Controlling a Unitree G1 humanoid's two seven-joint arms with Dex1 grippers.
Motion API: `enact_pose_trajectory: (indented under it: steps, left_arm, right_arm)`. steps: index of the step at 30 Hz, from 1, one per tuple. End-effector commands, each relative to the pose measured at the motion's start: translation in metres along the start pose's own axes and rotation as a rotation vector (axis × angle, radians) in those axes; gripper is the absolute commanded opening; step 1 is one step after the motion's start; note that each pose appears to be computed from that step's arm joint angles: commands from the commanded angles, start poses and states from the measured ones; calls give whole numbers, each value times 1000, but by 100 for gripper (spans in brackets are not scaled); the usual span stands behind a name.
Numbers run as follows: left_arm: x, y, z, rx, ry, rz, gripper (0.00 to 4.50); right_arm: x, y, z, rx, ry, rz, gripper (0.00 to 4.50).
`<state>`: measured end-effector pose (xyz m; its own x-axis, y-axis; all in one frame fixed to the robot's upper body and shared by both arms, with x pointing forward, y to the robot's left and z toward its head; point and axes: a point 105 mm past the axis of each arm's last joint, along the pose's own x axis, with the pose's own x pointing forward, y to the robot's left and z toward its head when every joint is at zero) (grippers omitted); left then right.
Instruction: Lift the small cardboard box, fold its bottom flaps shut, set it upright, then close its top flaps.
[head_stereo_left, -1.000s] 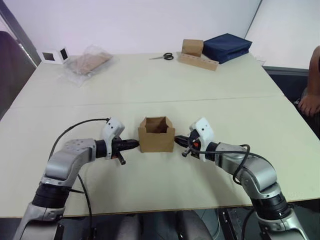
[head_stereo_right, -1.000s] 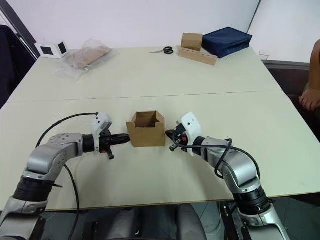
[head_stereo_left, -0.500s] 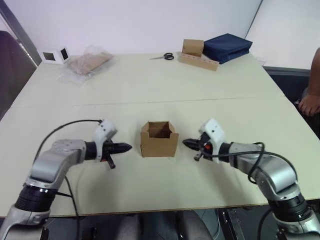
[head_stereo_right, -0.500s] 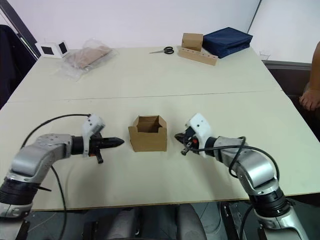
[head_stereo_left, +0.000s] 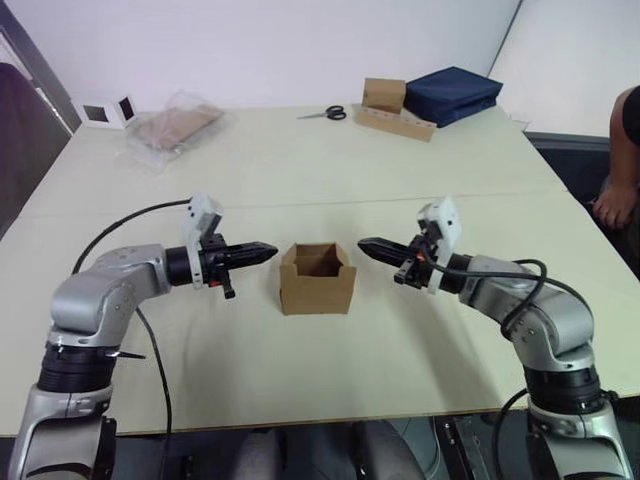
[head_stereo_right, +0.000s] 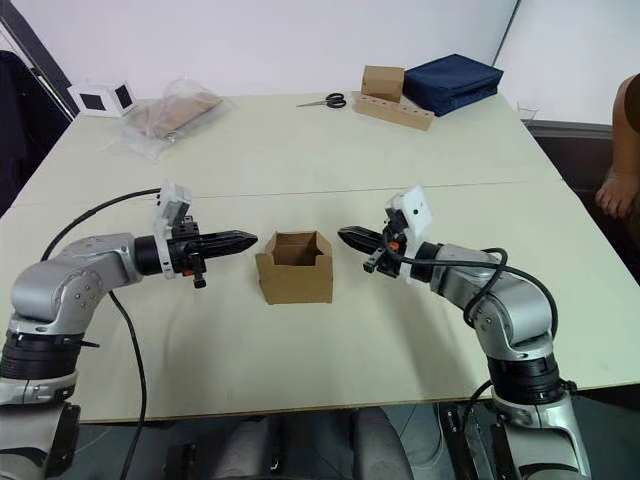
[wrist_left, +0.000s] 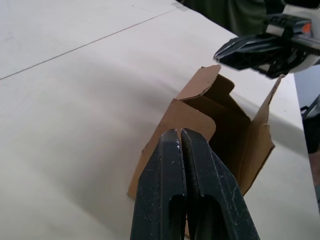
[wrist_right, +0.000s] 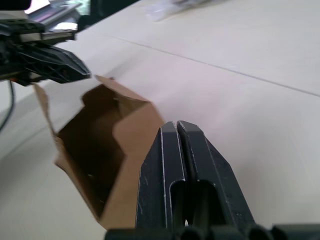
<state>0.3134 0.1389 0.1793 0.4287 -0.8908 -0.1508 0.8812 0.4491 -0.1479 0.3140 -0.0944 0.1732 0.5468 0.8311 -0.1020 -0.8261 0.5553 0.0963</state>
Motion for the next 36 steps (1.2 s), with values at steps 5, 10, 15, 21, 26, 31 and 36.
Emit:
enact_pose_trajectory:
  steps: [5,10,15,21,26,31,36]
  left_arm:
    - [16,-9,-12,14,35,-42,8]
    - [26,-9,-31,16,98,-36,8]
    - [25,-3,-40,27,141,-9,8]
    - [25,-2,-45,31,161,-7,8]
    - [23,-3,-46,25,157,-6,8]
    - [22,-7,-35,20,116,-19,8]
    - [18,-10,-15,36,55,-26,8]
  right_arm:
    - [16,15,-9,0,5,91,0]
    - [18,15,-22,-9,43,94,0]
    - [17,12,-34,-30,84,77,0]
    - [18,9,-44,-53,116,64,0]
    - [17,8,-34,-62,86,59,0]
    - [15,9,-15,-69,36,64,0]
    - [10,16,14,-83,-35,91,0]
